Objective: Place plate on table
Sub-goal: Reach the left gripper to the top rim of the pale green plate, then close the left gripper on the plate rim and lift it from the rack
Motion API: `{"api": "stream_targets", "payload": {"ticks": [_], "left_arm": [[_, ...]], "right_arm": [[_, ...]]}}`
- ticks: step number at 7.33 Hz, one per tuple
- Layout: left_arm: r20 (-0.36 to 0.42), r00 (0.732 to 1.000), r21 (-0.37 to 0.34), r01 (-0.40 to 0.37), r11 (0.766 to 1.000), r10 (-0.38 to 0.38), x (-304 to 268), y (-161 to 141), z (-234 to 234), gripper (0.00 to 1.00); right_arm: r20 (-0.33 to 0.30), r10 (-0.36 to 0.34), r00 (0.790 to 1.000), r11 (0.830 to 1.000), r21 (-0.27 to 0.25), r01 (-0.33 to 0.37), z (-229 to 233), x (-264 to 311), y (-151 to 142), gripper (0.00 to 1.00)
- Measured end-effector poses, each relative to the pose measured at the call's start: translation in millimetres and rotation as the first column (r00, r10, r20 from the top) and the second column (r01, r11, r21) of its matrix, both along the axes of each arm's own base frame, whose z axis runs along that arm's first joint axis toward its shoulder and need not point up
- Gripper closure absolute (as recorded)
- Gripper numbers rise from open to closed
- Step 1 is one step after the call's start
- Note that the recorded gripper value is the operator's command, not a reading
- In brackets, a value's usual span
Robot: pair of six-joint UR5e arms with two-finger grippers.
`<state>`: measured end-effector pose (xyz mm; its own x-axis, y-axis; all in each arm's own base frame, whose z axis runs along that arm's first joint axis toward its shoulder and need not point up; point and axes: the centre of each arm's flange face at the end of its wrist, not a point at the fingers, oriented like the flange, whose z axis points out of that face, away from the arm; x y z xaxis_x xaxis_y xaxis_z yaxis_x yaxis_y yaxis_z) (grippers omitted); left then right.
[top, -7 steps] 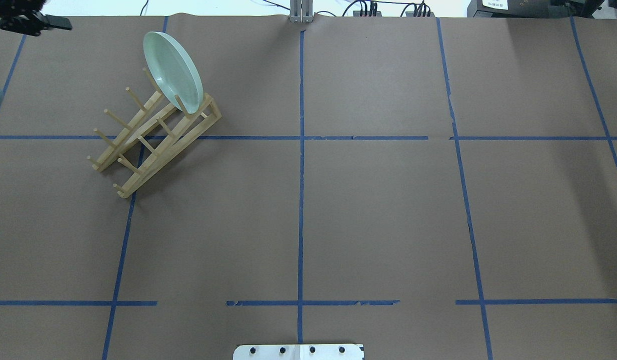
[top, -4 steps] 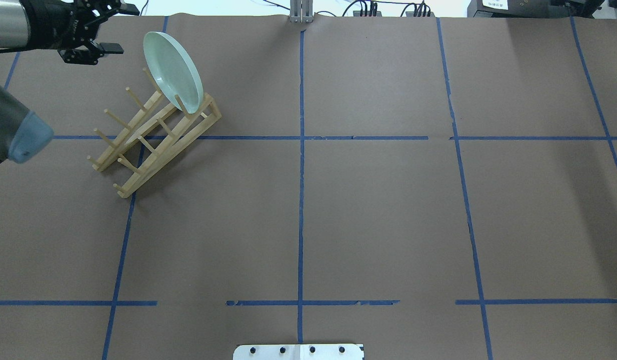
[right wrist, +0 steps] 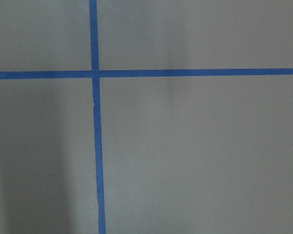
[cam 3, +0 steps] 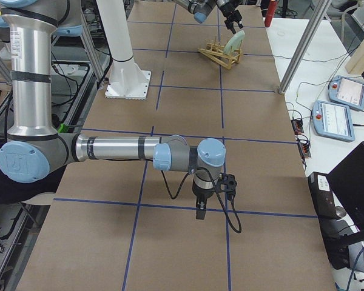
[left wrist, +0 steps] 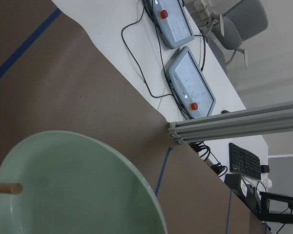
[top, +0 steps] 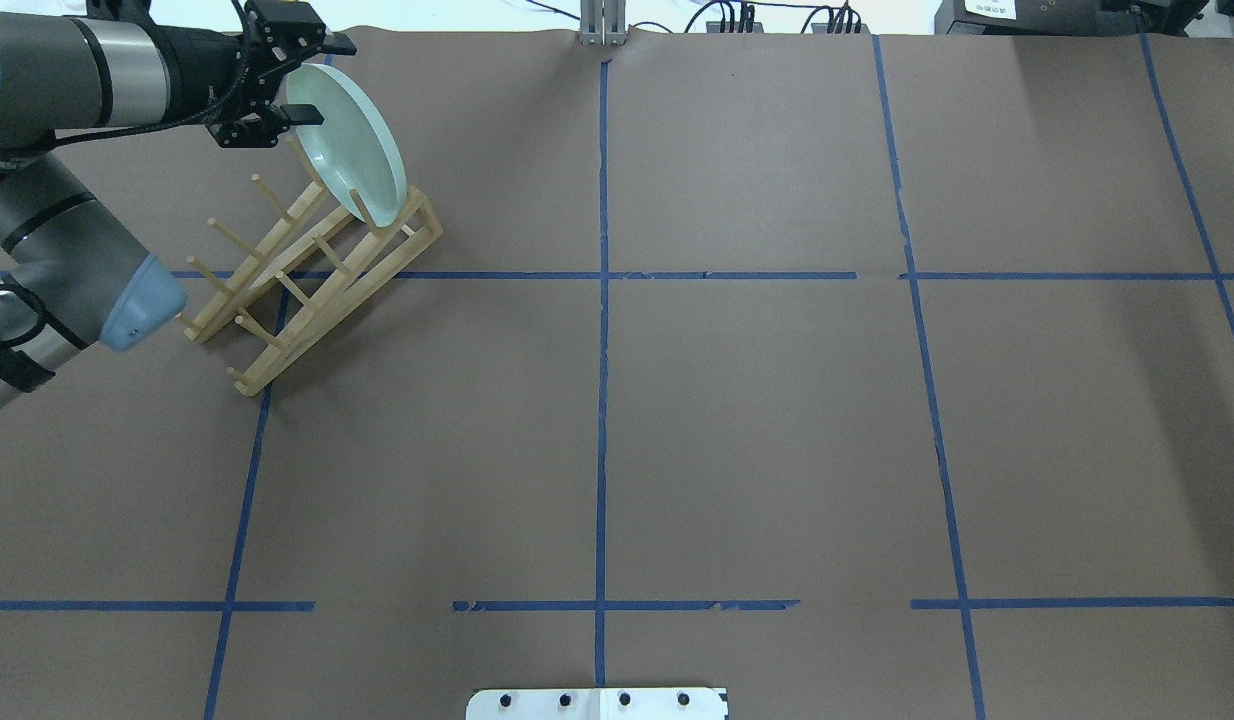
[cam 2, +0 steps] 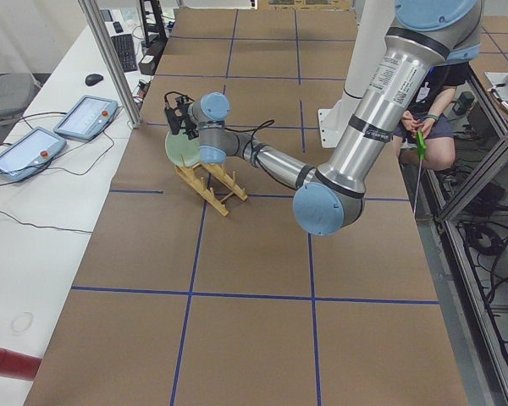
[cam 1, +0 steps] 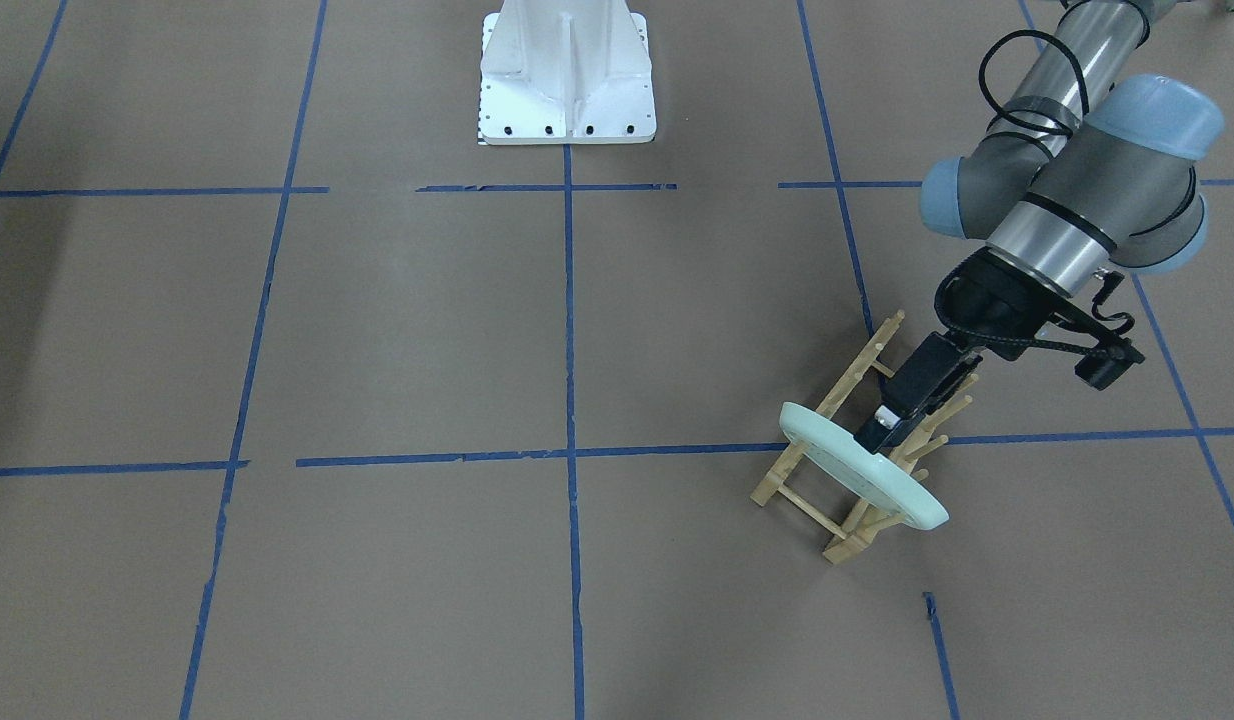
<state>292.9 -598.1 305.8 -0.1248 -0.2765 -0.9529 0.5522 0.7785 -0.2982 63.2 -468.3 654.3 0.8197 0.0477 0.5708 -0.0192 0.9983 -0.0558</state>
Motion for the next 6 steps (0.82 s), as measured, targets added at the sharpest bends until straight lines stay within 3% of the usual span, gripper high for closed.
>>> {"api": "stream_targets", "payload": {"ticks": [3, 5, 6], "left_arm": [[0.006, 1.000, -0.002, -0.010, 1.000, 0.010, 11.0, -2.6, 0.1, 0.71], [0.008, 1.000, 0.002, -0.012, 1.000, 0.012, 12.0, -3.1, 0.1, 0.97], [0.009, 1.000, 0.002, -0.012, 1.000, 0.012, 12.0, -3.1, 0.7, 1.00]], "right_arm": [[0.000, 0.001, 1.000, 1.000, 0.001, -0.001, 0.0, 0.3, 0.0, 0.00], [0.000, 0.001, 1.000, 1.000, 0.001, -0.001, -0.1, 0.6, 0.0, 0.00], [0.000, 0.001, 1.000, 1.000, 0.001, -0.001, -0.1, 0.5, 0.0, 0.00]]}}
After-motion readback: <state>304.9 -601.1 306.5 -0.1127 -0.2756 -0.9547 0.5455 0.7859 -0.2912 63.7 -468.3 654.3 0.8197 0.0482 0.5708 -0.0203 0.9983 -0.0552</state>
